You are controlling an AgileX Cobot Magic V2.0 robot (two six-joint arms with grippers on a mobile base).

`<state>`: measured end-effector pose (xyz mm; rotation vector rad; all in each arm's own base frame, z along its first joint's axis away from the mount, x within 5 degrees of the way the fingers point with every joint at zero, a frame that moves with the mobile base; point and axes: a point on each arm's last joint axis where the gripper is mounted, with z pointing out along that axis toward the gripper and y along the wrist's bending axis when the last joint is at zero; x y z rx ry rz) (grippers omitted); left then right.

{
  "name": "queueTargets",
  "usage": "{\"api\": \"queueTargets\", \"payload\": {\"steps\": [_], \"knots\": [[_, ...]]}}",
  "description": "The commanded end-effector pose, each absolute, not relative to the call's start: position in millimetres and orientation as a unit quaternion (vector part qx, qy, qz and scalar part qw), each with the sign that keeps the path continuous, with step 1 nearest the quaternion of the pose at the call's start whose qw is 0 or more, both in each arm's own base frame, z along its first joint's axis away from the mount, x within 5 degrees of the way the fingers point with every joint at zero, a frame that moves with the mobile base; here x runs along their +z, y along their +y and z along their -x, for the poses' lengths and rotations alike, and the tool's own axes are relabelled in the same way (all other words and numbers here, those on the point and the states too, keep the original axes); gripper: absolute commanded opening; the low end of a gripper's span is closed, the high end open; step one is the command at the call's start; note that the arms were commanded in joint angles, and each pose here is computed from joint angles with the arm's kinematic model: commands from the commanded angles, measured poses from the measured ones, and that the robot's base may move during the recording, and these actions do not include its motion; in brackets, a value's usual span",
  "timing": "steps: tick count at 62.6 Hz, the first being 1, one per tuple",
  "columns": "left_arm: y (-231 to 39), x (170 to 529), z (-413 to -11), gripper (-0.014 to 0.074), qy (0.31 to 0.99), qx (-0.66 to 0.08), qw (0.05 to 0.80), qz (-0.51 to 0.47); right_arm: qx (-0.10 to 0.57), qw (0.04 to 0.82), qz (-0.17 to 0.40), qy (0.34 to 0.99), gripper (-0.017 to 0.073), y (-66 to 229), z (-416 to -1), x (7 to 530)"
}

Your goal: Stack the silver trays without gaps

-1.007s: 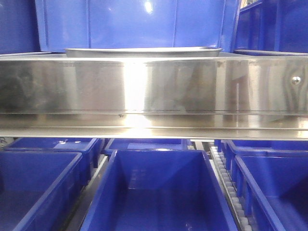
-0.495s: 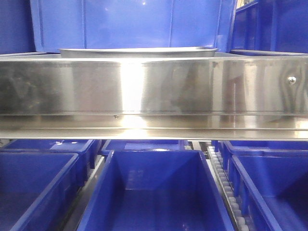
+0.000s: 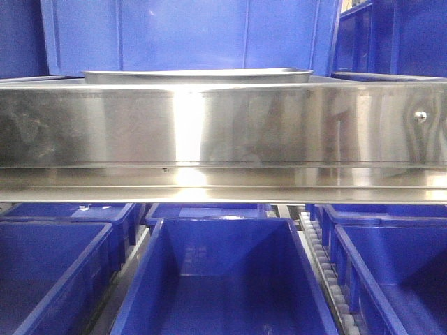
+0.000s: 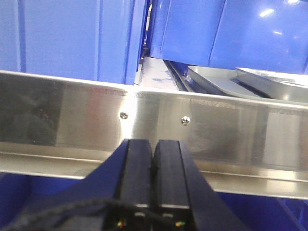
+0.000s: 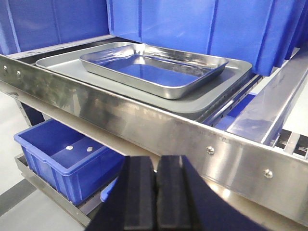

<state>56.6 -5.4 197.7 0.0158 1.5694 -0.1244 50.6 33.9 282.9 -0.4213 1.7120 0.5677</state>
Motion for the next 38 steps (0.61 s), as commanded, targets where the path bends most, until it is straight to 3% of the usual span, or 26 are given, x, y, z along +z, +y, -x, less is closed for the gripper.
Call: {"api": "queueTargets", "payload": {"steps": [1,11,31,38], "knots": [[-3.6,209.6,-52.9,-0.0048,0.657,-0.055,0.752,0.002,0.256,0.640,0.185,0.700,0.0048,34.8,-50.3,299.8],[-3.6,209.6,-52.9,-0.0048,0.657,-0.055,0.752,0.002,0.202,0.662,0.159,0.704,0.0048,28.9,-54.4,299.2],[-3.6,209.5,-53.1,-0.0048,0.658,-0.055,0.751,0.002,0.071,0.717,-0.002,0.693,0.0048,6.2,-63.1,264.3],[-3.6,209.5,-53.1,-0.0048,0.658,-0.055,0.751,0.002,0.043,0.734,-0.031,0.677,0.0048,0.8,-59.8,245.5]]}}
